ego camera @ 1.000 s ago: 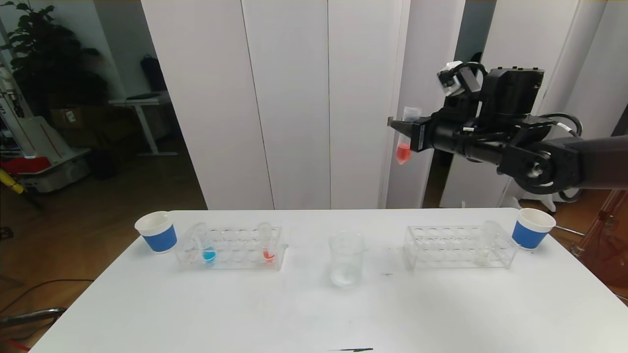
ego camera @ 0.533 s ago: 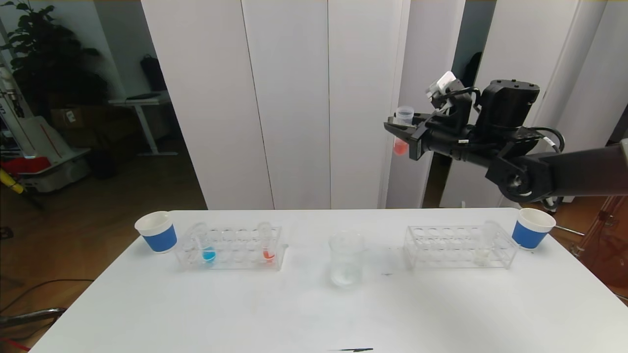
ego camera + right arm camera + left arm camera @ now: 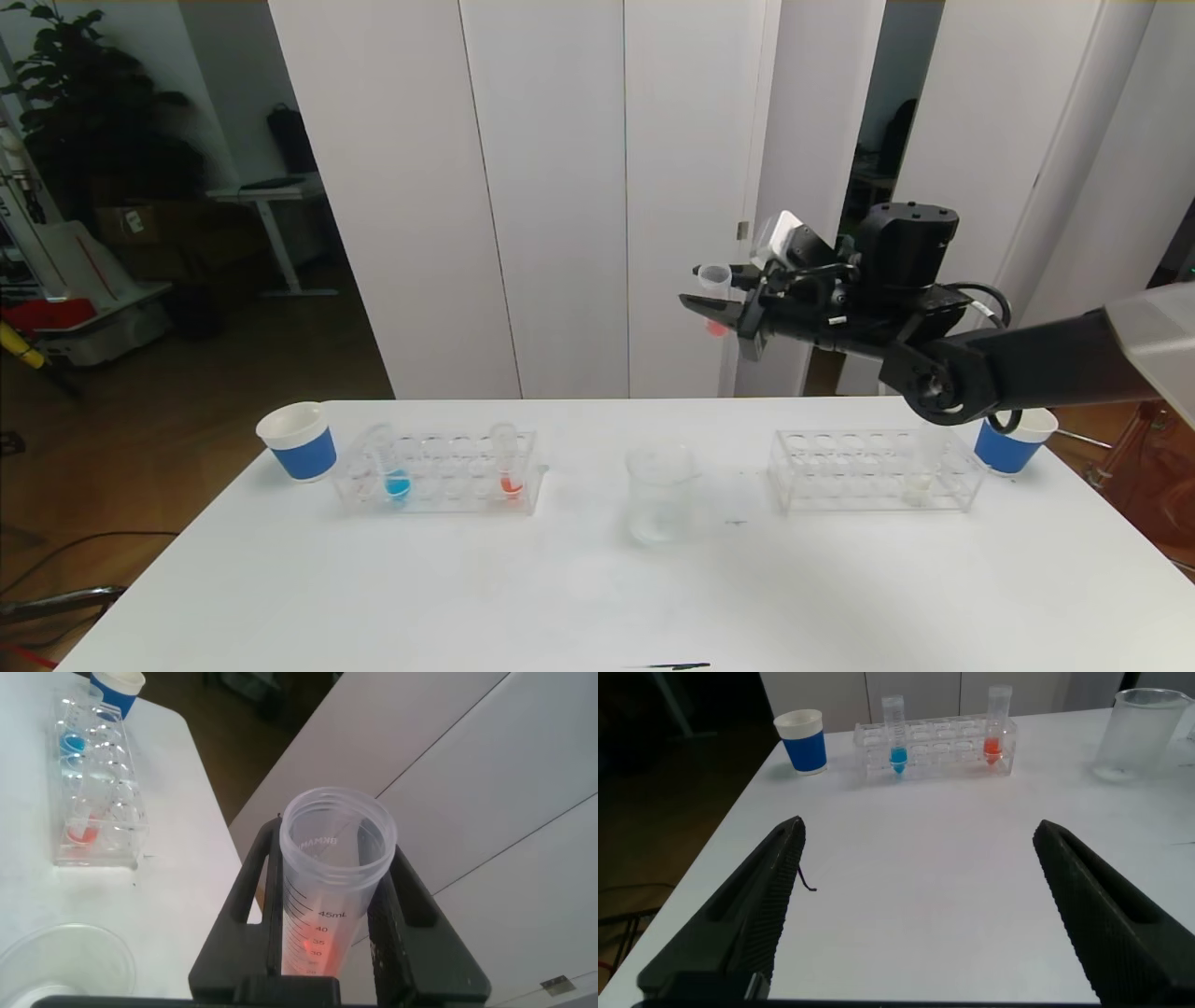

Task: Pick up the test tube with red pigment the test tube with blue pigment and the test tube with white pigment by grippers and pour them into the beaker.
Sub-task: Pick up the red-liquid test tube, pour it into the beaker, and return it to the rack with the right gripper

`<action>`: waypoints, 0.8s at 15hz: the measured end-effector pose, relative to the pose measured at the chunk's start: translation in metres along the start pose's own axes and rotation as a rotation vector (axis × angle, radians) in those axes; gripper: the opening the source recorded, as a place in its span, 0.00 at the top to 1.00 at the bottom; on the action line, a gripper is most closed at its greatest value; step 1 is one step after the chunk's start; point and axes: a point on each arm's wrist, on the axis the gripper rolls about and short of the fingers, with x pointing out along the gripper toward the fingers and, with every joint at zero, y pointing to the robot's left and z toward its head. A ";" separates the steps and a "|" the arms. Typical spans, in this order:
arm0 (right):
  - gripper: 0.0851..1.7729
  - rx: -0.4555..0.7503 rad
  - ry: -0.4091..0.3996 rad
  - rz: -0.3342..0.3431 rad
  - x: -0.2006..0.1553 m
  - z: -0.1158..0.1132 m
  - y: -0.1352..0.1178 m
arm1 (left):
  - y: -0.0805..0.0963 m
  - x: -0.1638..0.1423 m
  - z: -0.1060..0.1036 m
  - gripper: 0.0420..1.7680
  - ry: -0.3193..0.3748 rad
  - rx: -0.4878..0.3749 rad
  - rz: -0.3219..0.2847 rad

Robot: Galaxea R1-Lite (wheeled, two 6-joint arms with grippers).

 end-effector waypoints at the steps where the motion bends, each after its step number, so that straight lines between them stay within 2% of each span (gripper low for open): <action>1: 0.70 -0.027 -0.024 0.013 0.000 -0.001 0.003 | 0.000 0.000 0.000 0.01 0.000 0.000 0.000; 4: 0.70 -0.126 -0.054 0.032 0.001 -0.011 0.013 | 0.000 0.000 0.000 0.01 0.000 0.000 0.000; 12: 0.70 -0.446 -0.029 0.100 0.016 -0.040 0.038 | 0.000 0.000 0.000 0.01 0.000 0.000 0.000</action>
